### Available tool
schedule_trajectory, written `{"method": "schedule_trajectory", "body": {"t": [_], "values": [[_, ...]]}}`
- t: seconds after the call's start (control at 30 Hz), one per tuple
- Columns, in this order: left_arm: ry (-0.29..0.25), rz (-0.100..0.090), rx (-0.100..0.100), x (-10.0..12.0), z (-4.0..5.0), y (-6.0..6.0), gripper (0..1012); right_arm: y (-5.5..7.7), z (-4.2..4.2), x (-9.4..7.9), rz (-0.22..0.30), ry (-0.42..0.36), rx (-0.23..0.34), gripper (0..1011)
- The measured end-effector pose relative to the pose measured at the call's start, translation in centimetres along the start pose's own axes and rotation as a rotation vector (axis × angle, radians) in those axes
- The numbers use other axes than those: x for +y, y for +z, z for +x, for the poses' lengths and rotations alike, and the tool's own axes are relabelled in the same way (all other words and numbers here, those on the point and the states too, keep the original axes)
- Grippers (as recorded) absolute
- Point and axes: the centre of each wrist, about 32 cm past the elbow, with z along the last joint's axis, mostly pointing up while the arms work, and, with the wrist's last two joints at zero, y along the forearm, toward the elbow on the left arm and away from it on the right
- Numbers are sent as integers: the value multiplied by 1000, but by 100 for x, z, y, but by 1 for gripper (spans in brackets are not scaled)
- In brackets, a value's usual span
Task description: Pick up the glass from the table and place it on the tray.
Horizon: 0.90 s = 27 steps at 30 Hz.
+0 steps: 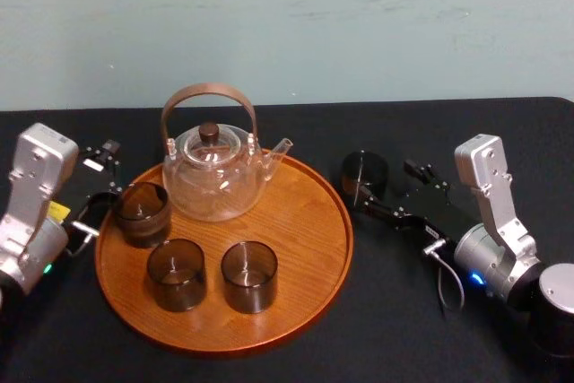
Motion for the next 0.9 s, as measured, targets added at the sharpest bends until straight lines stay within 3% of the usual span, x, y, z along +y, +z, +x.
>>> {"method": "schedule_trajectory", "body": {"t": [0.9], "values": [[0,0,0,0,0,0,0,-52,170,287,29,72,2,1002]]}}
